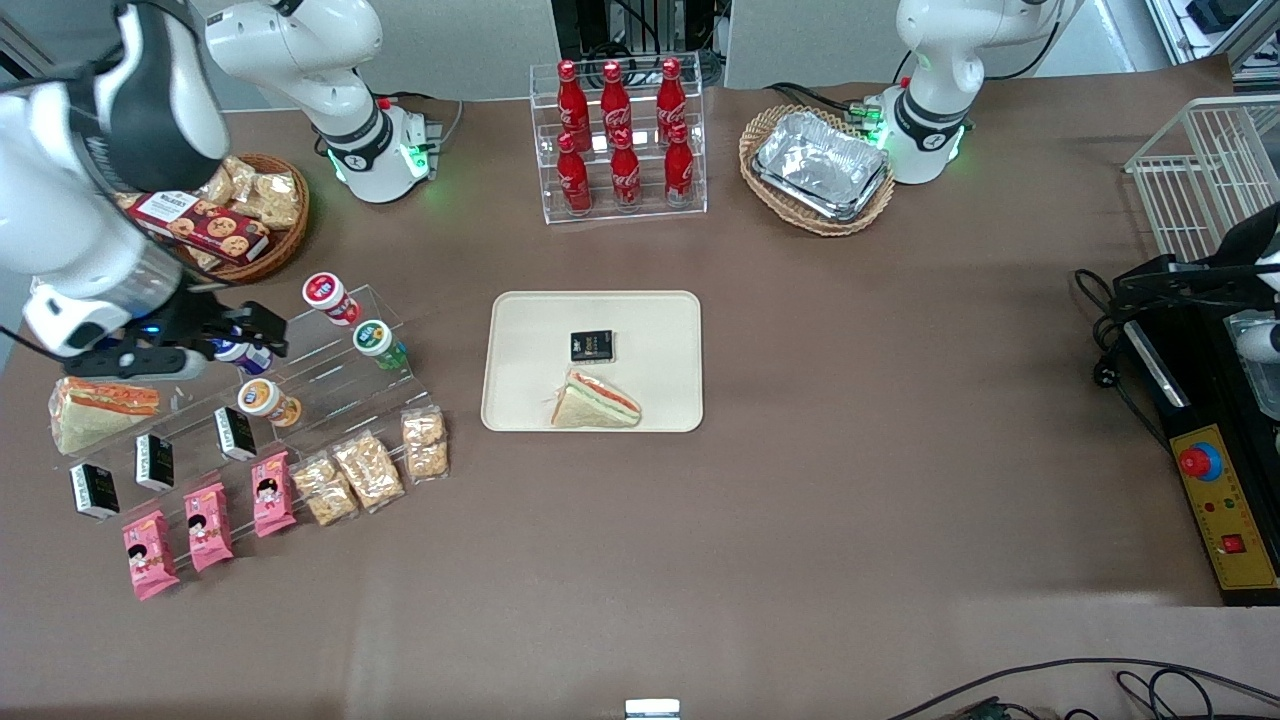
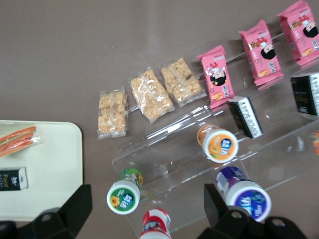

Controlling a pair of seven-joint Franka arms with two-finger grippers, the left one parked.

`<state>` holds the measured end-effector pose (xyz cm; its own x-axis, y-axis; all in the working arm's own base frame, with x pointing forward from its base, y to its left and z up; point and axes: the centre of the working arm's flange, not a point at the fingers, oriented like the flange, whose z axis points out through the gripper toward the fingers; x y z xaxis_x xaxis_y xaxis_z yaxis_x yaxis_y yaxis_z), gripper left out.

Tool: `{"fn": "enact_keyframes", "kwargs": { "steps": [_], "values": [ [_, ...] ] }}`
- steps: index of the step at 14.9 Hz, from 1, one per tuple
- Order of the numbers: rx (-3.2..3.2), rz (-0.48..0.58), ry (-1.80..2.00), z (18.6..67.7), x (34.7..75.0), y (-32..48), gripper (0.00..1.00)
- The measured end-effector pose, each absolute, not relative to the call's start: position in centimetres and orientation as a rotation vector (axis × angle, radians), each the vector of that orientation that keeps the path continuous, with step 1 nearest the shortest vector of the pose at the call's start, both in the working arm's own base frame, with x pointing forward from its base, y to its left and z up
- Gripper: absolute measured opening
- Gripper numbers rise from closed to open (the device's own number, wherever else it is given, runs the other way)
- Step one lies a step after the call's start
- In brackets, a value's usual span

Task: Place green gum on tray
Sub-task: 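Move the right gripper over the green-lidded gum bottle on the acrylic rack, then lower the right gripper and close it on the green gum bottle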

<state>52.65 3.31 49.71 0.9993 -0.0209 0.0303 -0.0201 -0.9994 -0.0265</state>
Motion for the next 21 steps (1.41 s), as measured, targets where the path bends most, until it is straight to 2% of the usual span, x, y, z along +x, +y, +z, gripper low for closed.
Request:
{"fn": "enact_keyframes", "kwargs": {
  "steps": [3, 5, 8, 15, 21],
  "values": [
    [-3.118, -0.086, 0.003, 45.5, 50.5, 5.7, 1.0],
    [-3.121, -0.077, -0.024, 43.2, 49.0, 6.6, 1.0],
    [-3.12, -0.085, -0.074, 41.4, 47.7, 8.0, 1.0],
    [-3.111, -0.19, -0.146, 36.1, 44.8, 9.0, 1.0],
    [-3.11, -0.202, -0.181, 32.7, 42.4, 9.3, 1.0]
  ]
}}
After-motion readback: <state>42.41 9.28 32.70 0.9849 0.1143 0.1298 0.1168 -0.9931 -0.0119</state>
